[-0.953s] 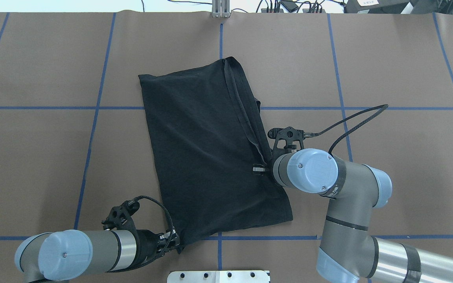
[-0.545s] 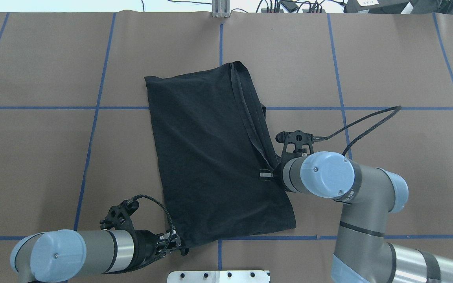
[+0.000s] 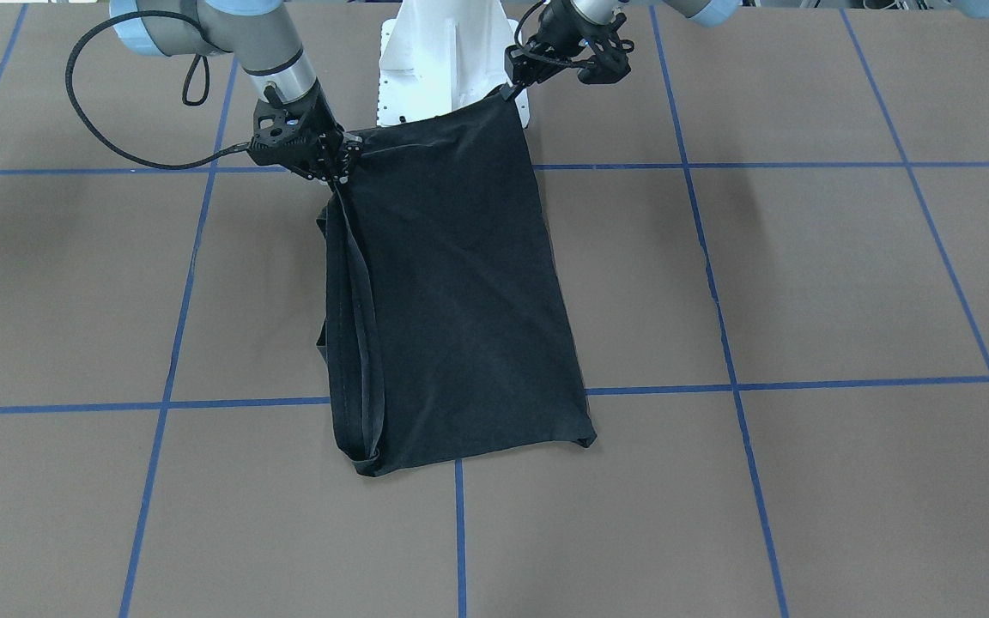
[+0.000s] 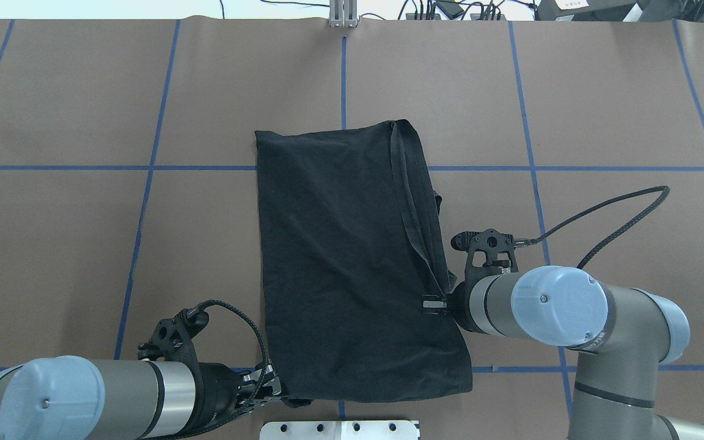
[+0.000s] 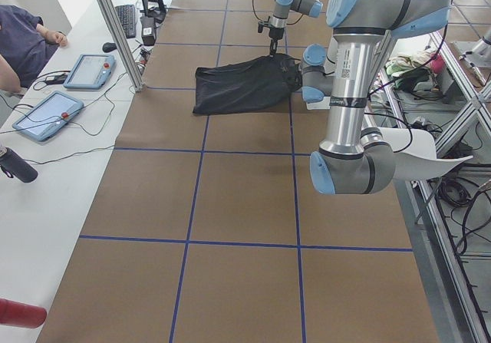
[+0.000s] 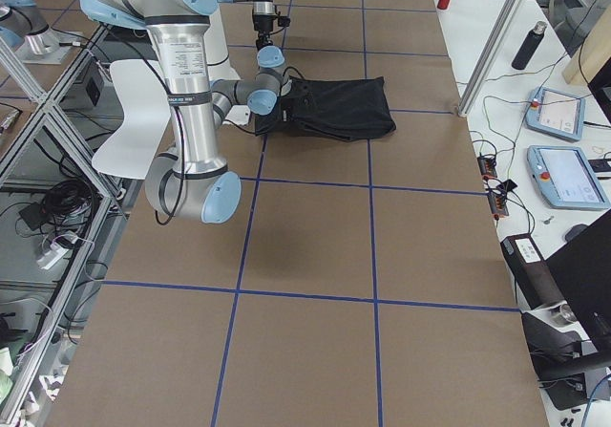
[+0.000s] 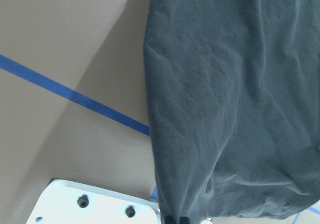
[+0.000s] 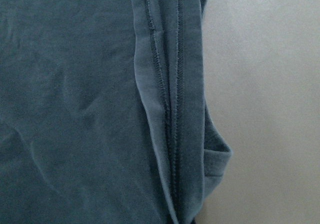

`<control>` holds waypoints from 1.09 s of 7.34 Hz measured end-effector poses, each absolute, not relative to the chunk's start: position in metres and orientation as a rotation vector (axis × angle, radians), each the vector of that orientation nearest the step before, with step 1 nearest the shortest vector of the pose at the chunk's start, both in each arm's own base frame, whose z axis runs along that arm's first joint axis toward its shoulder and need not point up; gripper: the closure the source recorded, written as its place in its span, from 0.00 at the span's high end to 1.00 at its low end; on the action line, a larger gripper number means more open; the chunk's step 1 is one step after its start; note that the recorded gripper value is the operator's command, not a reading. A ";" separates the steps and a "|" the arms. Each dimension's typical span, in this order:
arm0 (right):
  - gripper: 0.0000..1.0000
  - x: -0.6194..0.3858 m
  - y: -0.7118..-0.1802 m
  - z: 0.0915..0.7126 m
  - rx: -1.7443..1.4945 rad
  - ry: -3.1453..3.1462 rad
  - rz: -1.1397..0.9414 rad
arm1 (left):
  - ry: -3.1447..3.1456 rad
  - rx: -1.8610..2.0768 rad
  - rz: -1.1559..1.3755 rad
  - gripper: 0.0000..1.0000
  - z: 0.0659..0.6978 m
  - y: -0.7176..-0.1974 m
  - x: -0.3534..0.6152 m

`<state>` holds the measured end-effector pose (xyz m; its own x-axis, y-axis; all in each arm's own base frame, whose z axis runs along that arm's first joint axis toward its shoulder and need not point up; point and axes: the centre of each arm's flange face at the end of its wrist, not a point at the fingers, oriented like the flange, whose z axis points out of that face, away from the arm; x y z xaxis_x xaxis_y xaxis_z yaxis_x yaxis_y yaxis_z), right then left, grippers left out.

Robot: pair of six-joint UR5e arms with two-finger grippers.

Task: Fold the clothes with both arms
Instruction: 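Grasp the shirt's near end with both grippers, then lift the near end with both grippers and fold it away from the robot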

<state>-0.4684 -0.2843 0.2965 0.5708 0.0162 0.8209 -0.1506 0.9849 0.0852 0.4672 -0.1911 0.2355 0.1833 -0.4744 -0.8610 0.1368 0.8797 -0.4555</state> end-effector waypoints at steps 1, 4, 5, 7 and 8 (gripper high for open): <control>0.00 -0.465 -0.294 0.292 0.162 -0.965 0.115 | 1.320 -0.261 -0.438 0.00 0.233 -0.208 0.461; 0.00 -0.466 -0.348 0.267 0.205 -0.967 0.198 | 1.316 -0.105 -0.447 0.00 0.202 -0.277 0.439; 0.00 -0.466 -0.369 0.256 0.207 -0.949 0.225 | 1.303 -0.061 -0.447 0.00 0.185 -0.306 0.432; 0.00 -0.468 -0.408 0.234 0.201 -0.925 0.271 | 1.266 0.029 -0.452 0.00 0.169 -0.367 0.422; 0.00 -0.476 -0.427 0.226 0.202 -0.914 0.290 | 1.237 0.079 -0.459 0.00 0.170 -0.400 0.422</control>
